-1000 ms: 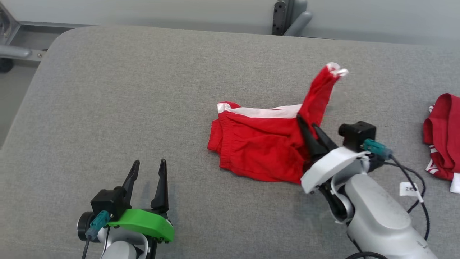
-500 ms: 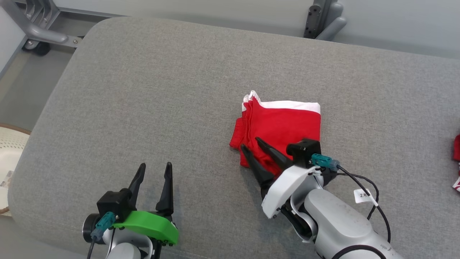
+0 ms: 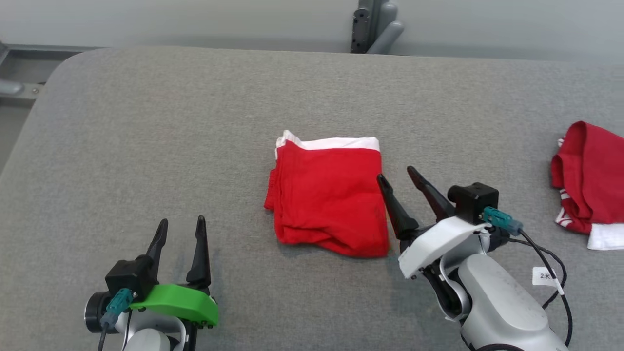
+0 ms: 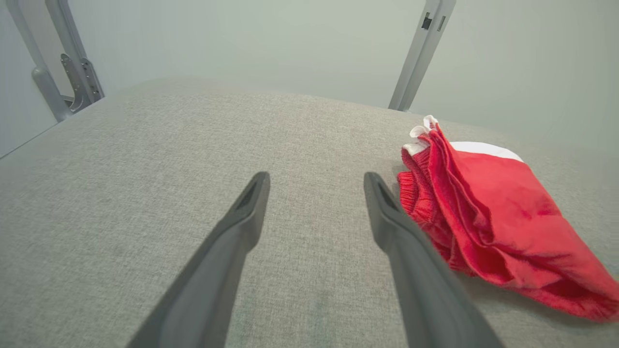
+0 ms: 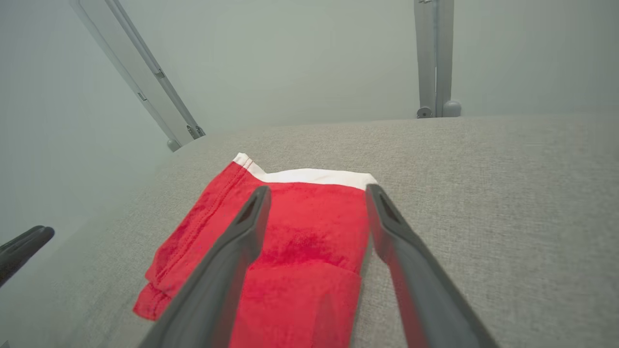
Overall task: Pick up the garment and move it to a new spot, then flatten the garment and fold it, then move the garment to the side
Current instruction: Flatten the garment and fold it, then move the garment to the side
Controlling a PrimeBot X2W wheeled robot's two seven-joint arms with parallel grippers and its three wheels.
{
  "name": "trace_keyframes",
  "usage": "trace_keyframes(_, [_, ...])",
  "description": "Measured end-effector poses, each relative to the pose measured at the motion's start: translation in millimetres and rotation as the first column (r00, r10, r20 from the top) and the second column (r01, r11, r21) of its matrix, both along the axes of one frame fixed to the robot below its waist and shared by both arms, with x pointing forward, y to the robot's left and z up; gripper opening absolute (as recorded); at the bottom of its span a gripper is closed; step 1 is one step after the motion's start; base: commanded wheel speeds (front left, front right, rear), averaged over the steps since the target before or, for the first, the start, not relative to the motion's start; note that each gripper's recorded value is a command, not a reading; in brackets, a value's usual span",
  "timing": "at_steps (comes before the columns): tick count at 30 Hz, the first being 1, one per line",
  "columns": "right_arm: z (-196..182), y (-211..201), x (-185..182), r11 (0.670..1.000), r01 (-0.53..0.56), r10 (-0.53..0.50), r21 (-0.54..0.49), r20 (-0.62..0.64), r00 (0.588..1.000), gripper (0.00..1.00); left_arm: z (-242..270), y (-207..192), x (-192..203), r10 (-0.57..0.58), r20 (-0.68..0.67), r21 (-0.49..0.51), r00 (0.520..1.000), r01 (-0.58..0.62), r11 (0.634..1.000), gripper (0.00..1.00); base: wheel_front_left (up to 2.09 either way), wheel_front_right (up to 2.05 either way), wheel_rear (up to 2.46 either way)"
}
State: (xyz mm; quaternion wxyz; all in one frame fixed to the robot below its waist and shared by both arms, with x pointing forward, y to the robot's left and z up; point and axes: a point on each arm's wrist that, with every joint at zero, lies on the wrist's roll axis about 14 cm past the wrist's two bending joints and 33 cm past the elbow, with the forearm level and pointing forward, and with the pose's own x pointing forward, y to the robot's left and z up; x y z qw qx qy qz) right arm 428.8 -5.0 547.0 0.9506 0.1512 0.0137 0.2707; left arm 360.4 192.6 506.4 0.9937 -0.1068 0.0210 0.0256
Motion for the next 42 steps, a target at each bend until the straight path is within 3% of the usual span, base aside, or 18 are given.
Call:
trace_keyframes(7, [1.4,-86.6,-3.2,0.967,0.223,-0.214,-0.120,0.085,0.973,1.00,1.7,-20.3,18.5,-0.061,0.010,0.018,0.998,0.061,0.998,1.00,0.00,0.00,0.00])
trace_keyframes(16, [-2.5,-158.3,-30.7,0.895,0.423,-0.413,-0.144,0.097,0.906,1.00,1.5,-45.6,30.6,-0.133,0.012,0.028,0.991,0.133,0.991,1.00,0.00,0.00,0.00])
trace_keyframes(27, [8.8,-170.8,-57.7,0.870,0.473,-0.456,-0.138,0.139,0.879,1.00,10.0,-44.6,18.7,-0.131,0.033,0.076,0.991,0.128,0.989,1.00,0.00,0.00,0.00])
trace_keyframes(42, [11.1,-154.8,-60.9,0.891,0.437,-0.420,-0.124,0.144,0.896,1.00,1.0,-25.7,-5.7,-0.076,0.005,0.099,0.997,0.075,0.992,1.00,0.00,0.00,0.00])
